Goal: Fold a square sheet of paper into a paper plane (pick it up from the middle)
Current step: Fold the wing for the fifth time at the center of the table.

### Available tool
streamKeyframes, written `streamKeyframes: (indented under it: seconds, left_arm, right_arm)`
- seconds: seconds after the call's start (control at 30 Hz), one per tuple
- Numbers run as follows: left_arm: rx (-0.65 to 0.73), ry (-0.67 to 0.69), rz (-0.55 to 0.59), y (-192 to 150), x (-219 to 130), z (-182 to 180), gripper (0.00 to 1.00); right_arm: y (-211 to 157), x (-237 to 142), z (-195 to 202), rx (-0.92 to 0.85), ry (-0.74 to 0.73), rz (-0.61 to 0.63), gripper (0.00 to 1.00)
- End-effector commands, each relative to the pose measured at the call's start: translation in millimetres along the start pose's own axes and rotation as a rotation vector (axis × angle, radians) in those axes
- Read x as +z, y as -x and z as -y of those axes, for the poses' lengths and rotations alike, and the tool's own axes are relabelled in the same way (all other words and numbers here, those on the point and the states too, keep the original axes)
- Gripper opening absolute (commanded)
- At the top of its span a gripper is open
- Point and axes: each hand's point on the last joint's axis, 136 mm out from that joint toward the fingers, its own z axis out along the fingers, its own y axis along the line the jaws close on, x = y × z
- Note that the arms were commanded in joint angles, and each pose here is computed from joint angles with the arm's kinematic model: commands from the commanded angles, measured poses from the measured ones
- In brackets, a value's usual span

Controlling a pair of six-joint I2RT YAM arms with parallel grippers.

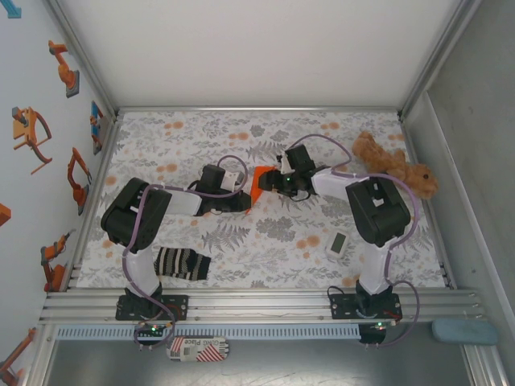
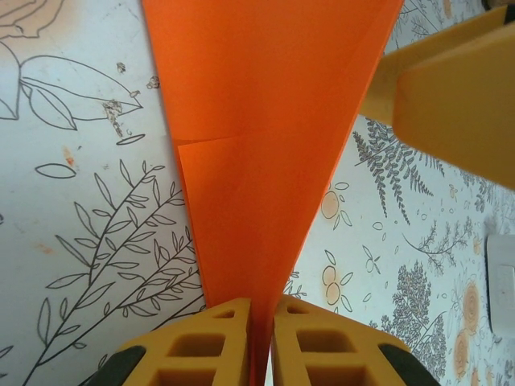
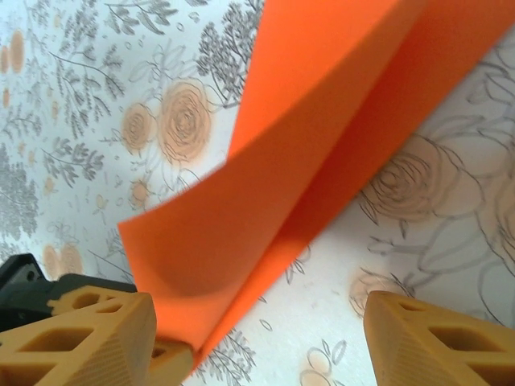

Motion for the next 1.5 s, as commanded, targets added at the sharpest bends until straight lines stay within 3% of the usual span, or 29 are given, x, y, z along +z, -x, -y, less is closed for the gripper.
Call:
streamKeyframes:
  seconds: [0.0, 0.47, 0.93, 1.27, 1.47]
  left_arm:
    - [-0.067, 0.073, -0.122, -45.3, 12.5, -29.5, 0.14]
    - [-0.073, 0.067, -0.127, -46.3, 13.9, -29.9, 0.15]
    - [-0.071, 0.060, -0.110, -33.6, 9.9, -21.0, 0.24]
    - [-0.087, 0.065, -0.095, -17.8, 7.7, -12.9, 0.33]
    - [-0.067, 0.053, -0.045, -0.8, -1.1, 1.6, 0.34]
  right_arm:
    - [14.3, 2.6, -3.8, -0.023, 0.034, 0.023, 0.69]
    - [-7.8, 25.3, 47.0, 0.060, -0.154, -0.071, 0.70]
    - [-41.9, 36.2, 82.6, 0.073, -0.417, -0.193, 0.70]
    - [-50.3, 37.5, 89.2, 0.132, -0.458, -0.218, 0.69]
    - [-53.0, 38.5, 89.1, 0.158, -0.458, -0.223, 0.69]
